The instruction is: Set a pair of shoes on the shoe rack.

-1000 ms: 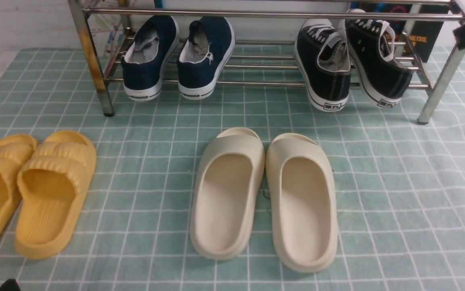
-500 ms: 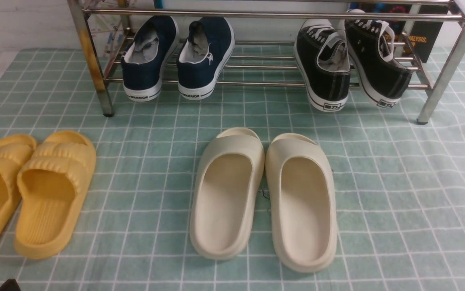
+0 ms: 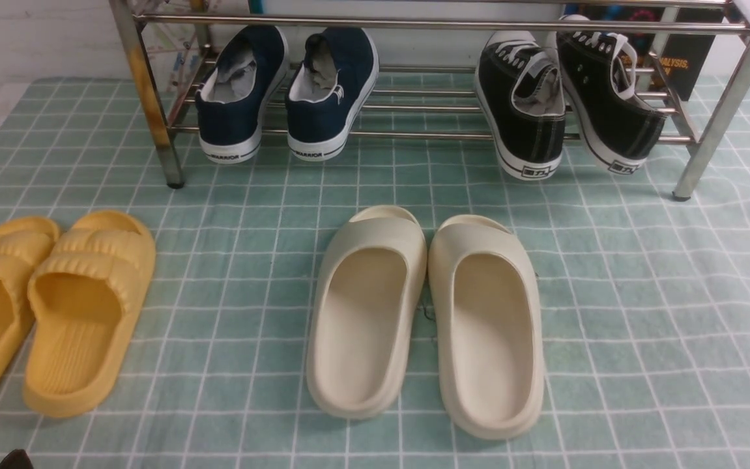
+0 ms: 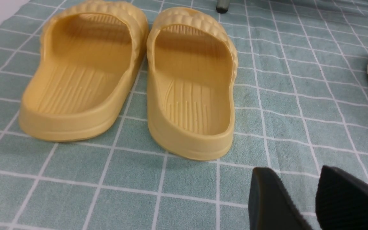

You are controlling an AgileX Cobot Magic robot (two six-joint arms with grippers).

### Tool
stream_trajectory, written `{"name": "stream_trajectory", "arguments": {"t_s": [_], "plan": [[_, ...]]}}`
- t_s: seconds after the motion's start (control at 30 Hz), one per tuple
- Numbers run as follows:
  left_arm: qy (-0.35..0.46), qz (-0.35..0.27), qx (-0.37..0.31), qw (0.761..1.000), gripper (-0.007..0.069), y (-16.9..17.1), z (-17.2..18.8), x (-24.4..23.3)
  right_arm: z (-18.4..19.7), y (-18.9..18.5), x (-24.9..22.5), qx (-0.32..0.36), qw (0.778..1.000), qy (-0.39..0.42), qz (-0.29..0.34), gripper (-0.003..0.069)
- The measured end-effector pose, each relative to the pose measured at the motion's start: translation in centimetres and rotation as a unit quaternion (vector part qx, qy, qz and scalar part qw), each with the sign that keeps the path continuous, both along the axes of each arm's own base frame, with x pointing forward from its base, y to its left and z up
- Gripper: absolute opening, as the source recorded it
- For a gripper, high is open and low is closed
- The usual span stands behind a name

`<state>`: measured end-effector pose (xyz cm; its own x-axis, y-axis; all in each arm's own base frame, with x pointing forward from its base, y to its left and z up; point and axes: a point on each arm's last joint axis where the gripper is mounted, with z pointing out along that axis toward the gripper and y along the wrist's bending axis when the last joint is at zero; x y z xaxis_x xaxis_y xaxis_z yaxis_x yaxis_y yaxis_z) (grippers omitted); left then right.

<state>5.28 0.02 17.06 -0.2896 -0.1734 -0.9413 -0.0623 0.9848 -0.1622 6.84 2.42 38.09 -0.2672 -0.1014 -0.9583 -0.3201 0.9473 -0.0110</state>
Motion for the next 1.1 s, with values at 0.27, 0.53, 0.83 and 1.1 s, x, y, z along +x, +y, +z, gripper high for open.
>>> {"name": "stream_trajectory", "arguments": {"t_s": [0.27, 0.53, 0.83, 1.1], "plan": [[0.0, 0.0, -0.001, 1.0, 0.0239, 0.0, 0.0, 0.0, -2.1, -0.6, 0.9, 0.019, 0.998, -0.031, -0.046, -0.0005], [0.0, 0.0, -0.001, 1.0, 0.0239, 0.0, 0.0, 0.0, -11.9, -2.3, -0.1, 0.048, 0.984, -0.071, -0.155, -0.0005], [-0.001, 0.0, -0.001, 1.0, 0.0239, 0.0, 0.0, 0.0, -19.8, -3.2, -1.3, 0.049, 0.97, -0.053, -0.231, -0.0005], [-0.002, 0.0, -0.001, 1.0, 0.0239, 0.0, 0.0, 0.0, -20.7, -3.3, -1.6, 0.042, 0.97, 0.002, -0.239, -0.0005]]}}
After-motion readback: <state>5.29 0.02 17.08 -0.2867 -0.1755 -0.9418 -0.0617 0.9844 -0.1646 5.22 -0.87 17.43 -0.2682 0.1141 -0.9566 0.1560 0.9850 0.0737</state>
